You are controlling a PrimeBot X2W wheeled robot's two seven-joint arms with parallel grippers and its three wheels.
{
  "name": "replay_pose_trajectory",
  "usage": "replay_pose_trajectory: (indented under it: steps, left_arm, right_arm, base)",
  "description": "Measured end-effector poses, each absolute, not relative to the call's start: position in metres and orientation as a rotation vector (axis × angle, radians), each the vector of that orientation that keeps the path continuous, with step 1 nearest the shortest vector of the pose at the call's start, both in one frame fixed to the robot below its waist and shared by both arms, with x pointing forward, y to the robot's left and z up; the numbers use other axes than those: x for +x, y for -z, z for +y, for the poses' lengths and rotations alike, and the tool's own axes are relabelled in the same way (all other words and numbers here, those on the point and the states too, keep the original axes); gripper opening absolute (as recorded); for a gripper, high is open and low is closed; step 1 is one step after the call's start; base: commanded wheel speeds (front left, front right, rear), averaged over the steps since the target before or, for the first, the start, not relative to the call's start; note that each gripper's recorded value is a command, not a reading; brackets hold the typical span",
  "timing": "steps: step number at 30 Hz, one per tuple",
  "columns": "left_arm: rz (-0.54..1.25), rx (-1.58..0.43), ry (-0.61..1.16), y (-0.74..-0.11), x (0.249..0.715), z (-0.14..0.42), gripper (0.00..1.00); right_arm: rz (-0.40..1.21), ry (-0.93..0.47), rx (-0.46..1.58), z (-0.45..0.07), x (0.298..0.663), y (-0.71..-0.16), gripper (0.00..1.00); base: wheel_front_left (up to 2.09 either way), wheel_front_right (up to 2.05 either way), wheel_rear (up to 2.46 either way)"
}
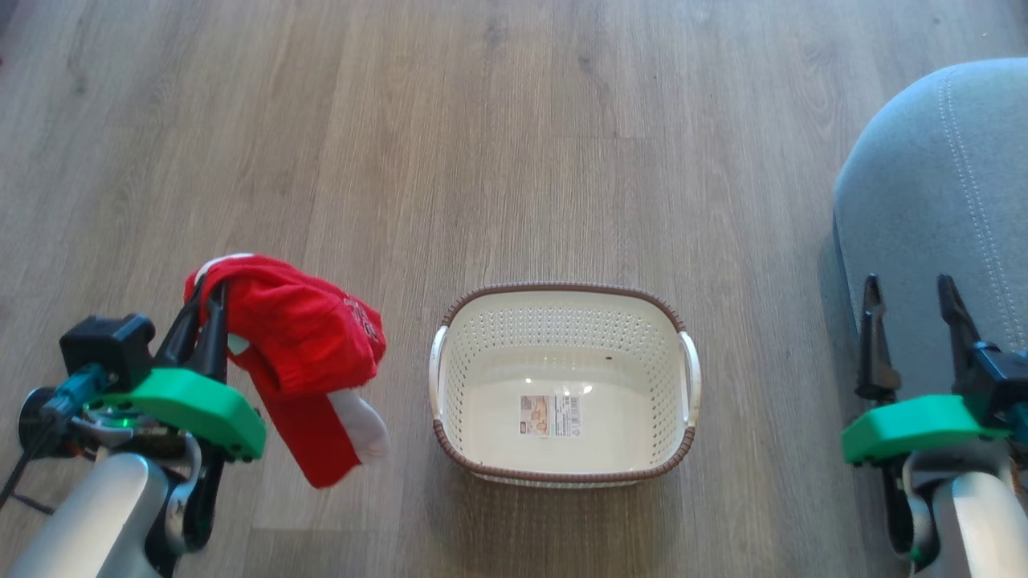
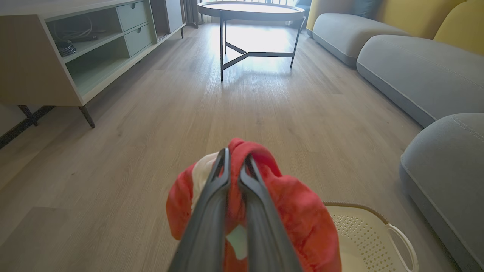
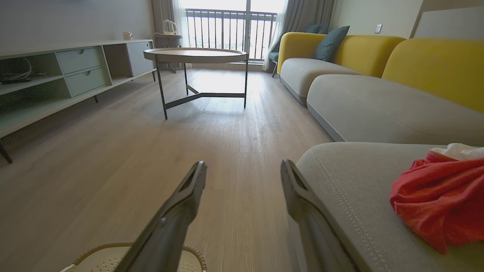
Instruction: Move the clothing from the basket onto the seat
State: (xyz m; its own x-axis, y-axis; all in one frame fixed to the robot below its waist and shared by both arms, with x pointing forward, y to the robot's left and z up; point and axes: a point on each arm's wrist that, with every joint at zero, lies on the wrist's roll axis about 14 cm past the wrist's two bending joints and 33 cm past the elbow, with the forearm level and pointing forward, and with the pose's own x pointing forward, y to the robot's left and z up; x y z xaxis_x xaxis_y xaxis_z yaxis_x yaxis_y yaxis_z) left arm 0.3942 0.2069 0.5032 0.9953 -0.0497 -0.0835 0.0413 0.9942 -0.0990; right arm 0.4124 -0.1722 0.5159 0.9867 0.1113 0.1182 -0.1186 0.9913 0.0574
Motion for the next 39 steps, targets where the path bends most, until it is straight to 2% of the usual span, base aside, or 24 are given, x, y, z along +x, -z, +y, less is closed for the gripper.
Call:
replay_pose_trajectory:
  steps: [8, 15, 25, 30, 39]
  left_arm:
    - [0.091, -0.084, 0.099, -0.501, 0.4, 0.199, 0.0]
    - [0.026, -0.063, 0.208, -0.524, 0.416, 0.171, 0.0]
    - [-0.041, -0.055, 0.436, -0.552, 0.416, 0.101, 0.0]
    - [-0.046, -0.056, 0.553, -0.556, 0.405, 0.063, 0.0]
    - [-0.064, -0.068, 0.729, -0.565, 0.382, 0.011, 0.0]
  right_arm:
    - [-0.128, -0.219, 0.079, -0.142, 0.423, -0.522, 1.0]
    - [-0.18, -0.515, 0.089, -0.058, 0.428, -0.546, 1.0]
    - [-0.165, -0.874, 0.08, 0.033, 0.395, -0.554, 1.0]
    - [-0.162, -0.961, 0.059, 0.05, 0.384, -0.559, 1.0]
    - [-0.093, -0.978, 0.041, 0.05, 0.38, -0.542, 1.0]
  base:
    - [0.0, 0.0, 0.0]
    - [0.0, 0.0, 0.0]
    - [0.0, 0.0, 0.0]
    - [0.0, 0.0, 0.0]
    - [0.0, 0.0, 0.0]
